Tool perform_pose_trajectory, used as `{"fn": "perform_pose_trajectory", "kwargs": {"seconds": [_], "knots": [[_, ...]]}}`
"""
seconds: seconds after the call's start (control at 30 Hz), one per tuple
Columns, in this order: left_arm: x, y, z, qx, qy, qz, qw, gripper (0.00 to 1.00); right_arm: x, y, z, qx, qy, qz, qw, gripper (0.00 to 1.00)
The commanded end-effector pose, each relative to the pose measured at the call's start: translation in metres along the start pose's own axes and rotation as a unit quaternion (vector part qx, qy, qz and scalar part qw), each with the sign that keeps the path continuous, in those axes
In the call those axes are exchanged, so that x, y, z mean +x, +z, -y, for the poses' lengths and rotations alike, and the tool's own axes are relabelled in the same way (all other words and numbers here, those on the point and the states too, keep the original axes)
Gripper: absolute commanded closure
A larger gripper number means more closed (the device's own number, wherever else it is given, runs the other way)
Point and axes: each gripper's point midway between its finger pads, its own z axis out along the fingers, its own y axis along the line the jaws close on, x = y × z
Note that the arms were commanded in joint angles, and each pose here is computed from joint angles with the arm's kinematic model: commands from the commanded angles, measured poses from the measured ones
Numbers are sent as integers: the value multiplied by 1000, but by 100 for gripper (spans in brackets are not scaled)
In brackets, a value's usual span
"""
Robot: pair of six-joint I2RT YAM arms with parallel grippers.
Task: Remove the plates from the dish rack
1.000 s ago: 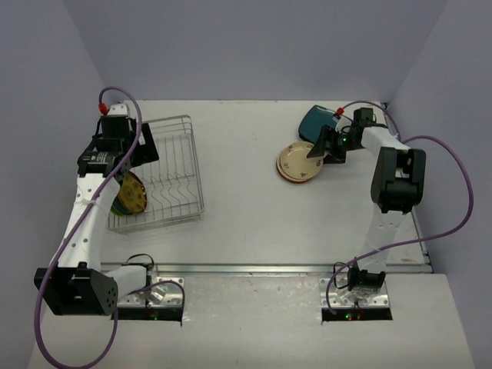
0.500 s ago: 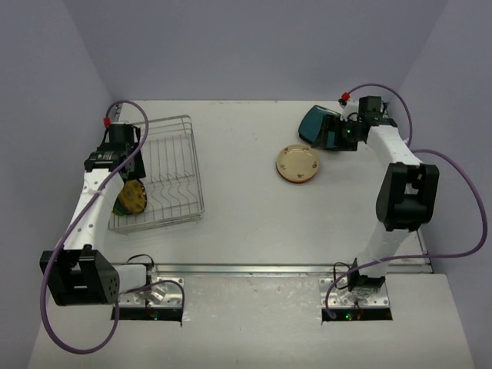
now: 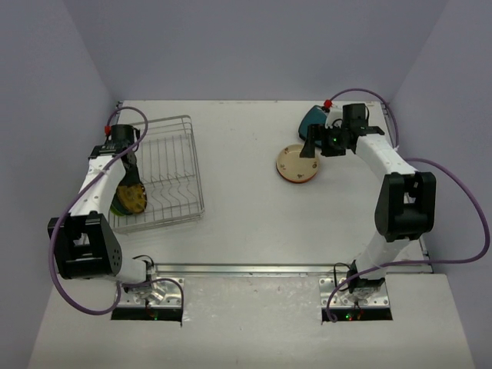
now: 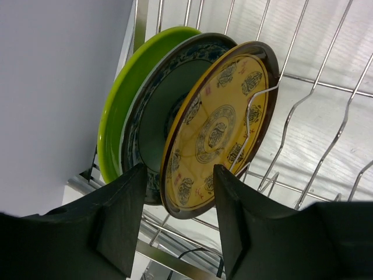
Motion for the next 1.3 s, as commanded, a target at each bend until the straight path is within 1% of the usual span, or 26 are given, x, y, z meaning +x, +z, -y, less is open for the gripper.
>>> {"fn": "perform_pose_trajectory", "kwargs": {"seconds": [0.0,0.13,0.23,0.4,0.43,0.5,0.57,0.73,0.83,0.97,1.03,1.1,1.17,1.2,1.27], "knots": [[-6,6,-2,-1,-11,8,1000,55,-18,-9,-1,8,-26,37,999,1],[-8,8,3,11,-12,9,1000,62,-19,-9,-1,7,-26,37,999,1],[-15,3,6,27,-12,22,999,73,-20,-9,-2,5,-25,38,999,1],[-26,-6,4,36,-12,41,998,86,-20,-10,-4,-1,-20,37,999,1],[-36,-15,1,38,-17,59,997,92,-20,-11,-6,-4,-20,37,999,1],[-46,-23,-4,38,-7,76,996,98,-21,-12,-7,-6,-20,39,999,1],[-60,-35,-9,37,-3,98,995,100,-22,-14,-10,-12,-19,42,999,1],[-89,-67,-22,34,10,149,988,100,-27,-17,-19,-29,-14,48,998,1],[-103,-90,-23,44,29,185,981,100,-30,-18,-27,-45,-14,53,998,1],[-114,-121,-5,74,63,236,967,100,-31,-23,-52,-101,-20,61,993,1],[-116,-150,19,106,81,281,950,100,-30,-27,-77,-148,-33,70,986,1],[-110,-168,45,174,89,294,936,100,-28,-29,-102,-193,-41,74,978,1],[-103,-182,70,252,93,294,917,100,-33,-36,-123,-229,-51,87,968,1],[-96,-191,89,309,99,287,901,100,-32,-38,-141,-252,-60,89,962,1],[-84,-208,115,394,112,271,871,100,-34,-42,-172,-285,-82,92,950,1]]}}
